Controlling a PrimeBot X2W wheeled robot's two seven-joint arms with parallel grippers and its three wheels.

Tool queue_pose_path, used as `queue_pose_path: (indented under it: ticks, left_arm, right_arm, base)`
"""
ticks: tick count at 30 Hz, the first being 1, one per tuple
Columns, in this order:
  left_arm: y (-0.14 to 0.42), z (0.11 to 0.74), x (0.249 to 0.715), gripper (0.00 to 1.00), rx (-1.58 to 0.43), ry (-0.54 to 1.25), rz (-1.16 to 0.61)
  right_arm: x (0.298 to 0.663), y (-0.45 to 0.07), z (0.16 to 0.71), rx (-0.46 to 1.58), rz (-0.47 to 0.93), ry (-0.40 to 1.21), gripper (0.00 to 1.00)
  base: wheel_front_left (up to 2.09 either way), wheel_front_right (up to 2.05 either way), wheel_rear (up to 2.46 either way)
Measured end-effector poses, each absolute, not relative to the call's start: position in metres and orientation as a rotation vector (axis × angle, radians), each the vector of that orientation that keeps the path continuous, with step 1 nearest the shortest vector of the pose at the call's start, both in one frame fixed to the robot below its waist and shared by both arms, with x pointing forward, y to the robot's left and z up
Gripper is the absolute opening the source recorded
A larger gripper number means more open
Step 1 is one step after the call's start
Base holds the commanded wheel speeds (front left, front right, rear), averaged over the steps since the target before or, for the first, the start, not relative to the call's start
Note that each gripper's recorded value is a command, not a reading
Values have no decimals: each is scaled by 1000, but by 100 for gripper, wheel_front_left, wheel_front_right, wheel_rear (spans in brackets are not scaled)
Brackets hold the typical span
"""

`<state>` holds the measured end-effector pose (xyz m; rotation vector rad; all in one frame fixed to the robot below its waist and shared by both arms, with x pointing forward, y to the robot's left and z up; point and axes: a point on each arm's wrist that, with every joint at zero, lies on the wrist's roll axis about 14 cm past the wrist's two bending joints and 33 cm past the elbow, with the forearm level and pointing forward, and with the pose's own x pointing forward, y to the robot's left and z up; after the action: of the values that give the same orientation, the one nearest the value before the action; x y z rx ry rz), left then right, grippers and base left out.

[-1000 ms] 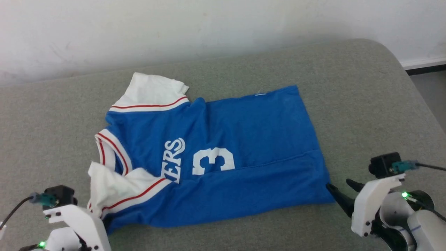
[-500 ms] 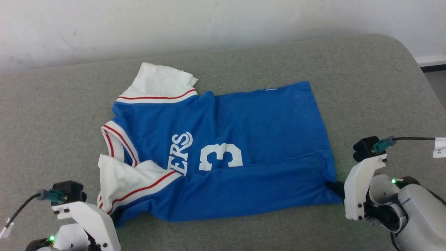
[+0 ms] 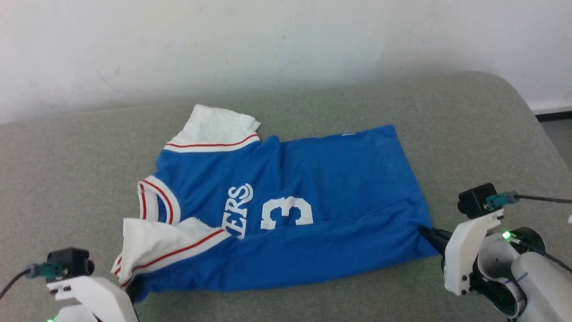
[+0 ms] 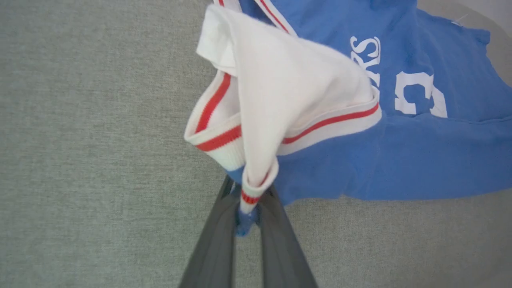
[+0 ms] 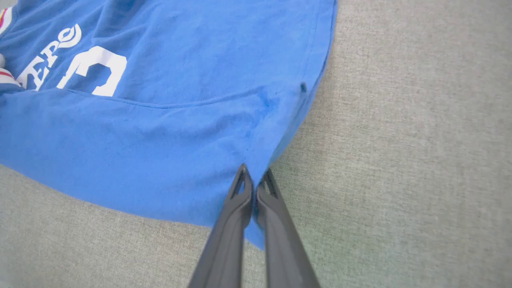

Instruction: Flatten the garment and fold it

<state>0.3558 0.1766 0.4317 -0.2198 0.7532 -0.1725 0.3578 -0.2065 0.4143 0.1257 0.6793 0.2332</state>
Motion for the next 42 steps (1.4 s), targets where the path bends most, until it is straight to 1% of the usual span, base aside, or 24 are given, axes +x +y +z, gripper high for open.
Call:
queue_pose_path:
  ticks: [3, 7, 17, 18, 19, 20, 21, 23, 25, 30, 34, 38, 42]
  left_arm:
    - [184, 439, 343, 0, -209, 738, -152]
    - [194, 443, 324, 0, -200, 745, -118]
    - [207, 411, 271, 0, -295, 882, -38]
    - [207, 407, 270, 38, -302, 889, -34]
    - [206, 404, 269, 100, -309, 894, -33]
    - [204, 400, 269, 100, -332, 901, -28]
    - [201, 397, 269, 100, -356, 907, -29]
    - [198, 394, 273, 100, -362, 899, -36]
    - [201, 397, 286, 100, -343, 858, -32]
    - [207, 427, 333, 100, -303, 685, -31]
    - [203, 458, 380, 100, -256, 539, -36]
    - [182, 488, 433, 100, -240, 413, -76]
    - [168, 494, 488, 100, -208, 373, -112]
  right_arm:
    - [349, -208, 424, 116, 235, 634, 0]
    - [330, -214, 427, 124, 214, 618, 0]
    - [265, -207, 385, 225, 155, 745, 0]
    - [261, -203, 381, 234, 158, 762, 0]
    - [258, -200, 377, 241, 160, 775, 20]
    - [255, -196, 375, 254, 160, 785, 51]
    - [255, -194, 374, 252, 162, 781, 100]
    - [262, -194, 382, 243, 158, 727, 100]
    - [272, -195, 396, 241, 148, 632, 100]
    - [298, -213, 444, 225, 66, 335, 100]
    - [316, -219, 480, 209, 32, 154, 100]
    - [336, -228, 512, 184, 2, 24, 100]
    - [355, -230, 524, 174, -7, -26, 100]
  base:
    - [0, 0, 0]
    - [0, 0, 0]
    - [0, 0, 0]
    - [0, 0, 0]
    - [0, 0, 0]
    - [0, 0, 0]
    - [0, 0, 0]
    - [0, 0, 0]
    - [0, 0, 0]
    - [0, 0, 0]
    - [0, 0, 0]
    - [0, 0, 0]
    - [0, 0, 0]
